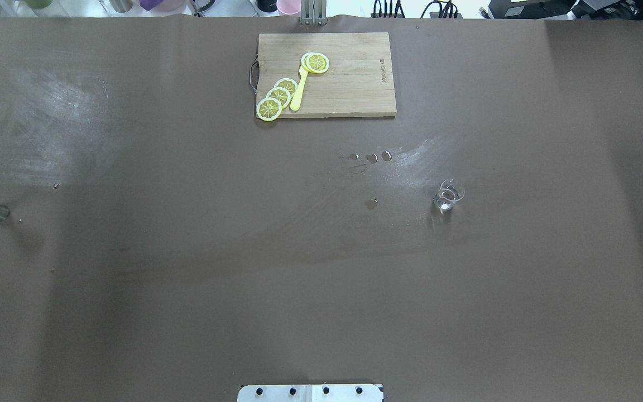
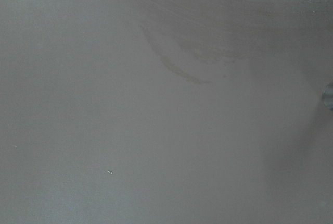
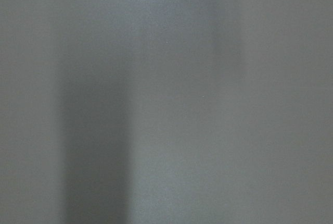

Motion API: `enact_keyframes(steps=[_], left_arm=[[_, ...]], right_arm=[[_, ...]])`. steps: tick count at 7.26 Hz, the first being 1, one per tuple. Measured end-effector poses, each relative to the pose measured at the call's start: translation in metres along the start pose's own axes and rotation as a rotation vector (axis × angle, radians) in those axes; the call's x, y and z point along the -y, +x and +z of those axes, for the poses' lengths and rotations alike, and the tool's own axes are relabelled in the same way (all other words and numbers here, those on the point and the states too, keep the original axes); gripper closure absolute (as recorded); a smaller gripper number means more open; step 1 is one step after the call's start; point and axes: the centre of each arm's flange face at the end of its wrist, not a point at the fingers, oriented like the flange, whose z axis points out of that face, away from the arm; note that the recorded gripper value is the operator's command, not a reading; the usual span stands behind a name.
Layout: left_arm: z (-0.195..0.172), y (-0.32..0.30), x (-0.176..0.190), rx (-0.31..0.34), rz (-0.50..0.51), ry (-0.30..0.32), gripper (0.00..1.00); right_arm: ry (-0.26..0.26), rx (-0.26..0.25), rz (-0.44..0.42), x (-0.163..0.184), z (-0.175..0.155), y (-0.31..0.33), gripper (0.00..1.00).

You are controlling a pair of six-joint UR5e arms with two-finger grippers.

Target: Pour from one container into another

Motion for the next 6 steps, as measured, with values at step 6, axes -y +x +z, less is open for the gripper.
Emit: enact_keyframes(steps=[6], left_arm=[[0.0005, -0.0021, -0.0012, 0.001, -0.001, 0.003, 0.02]], right_arm=[[0.004, 0.000, -0.010, 0.0045, -0.0014, -0.0018, 0.00]])
